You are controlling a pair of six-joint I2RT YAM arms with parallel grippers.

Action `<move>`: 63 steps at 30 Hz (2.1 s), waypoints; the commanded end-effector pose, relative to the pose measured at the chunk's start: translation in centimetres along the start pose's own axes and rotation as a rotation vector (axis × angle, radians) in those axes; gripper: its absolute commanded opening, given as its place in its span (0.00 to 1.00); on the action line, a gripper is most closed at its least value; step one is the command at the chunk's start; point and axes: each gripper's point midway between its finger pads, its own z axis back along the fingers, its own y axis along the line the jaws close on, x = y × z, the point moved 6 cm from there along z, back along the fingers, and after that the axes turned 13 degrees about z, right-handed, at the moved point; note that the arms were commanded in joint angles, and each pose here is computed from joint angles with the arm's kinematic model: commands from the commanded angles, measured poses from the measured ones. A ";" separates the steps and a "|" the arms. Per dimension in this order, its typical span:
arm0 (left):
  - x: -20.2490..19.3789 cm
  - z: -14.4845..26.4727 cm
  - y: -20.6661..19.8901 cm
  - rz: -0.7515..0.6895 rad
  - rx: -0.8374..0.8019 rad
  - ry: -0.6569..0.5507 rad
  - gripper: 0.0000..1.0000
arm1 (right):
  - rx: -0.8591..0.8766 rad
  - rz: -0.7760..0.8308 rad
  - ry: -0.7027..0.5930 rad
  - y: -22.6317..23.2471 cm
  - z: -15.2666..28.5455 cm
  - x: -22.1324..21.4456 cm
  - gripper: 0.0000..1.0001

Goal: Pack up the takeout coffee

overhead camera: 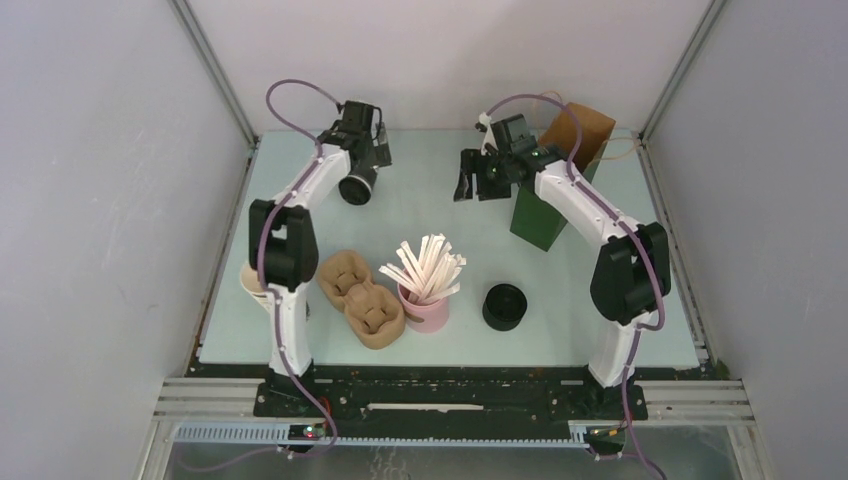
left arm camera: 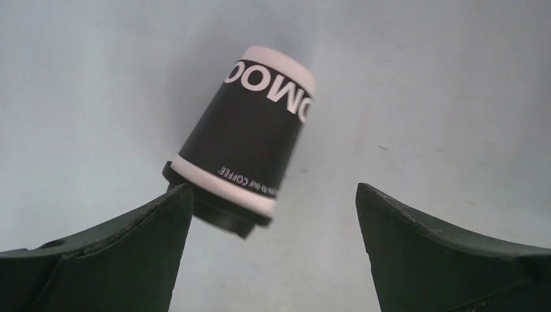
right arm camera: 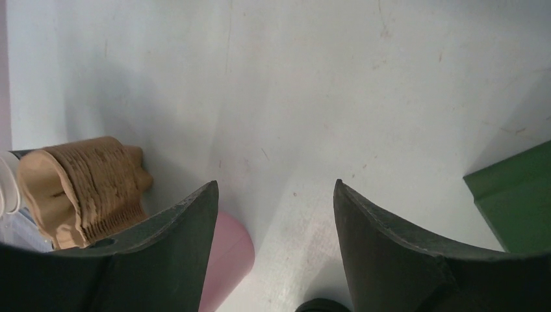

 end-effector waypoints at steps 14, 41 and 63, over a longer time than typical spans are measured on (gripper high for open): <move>-2.1 -6.2 2.7 -0.120 0.101 0.215 0.91 | 0.039 0.072 -0.111 1.1 3.0 0.8 0.73; -3.4 -3.4 1.5 0.158 -0.160 0.346 0.74 | 0.008 0.103 -0.162 1.8 5.3 0.7 0.73; -6.7 9.2 -10.7 0.982 -0.966 0.636 0.67 | -0.063 0.168 -0.185 3.9 8.4 -1.2 0.75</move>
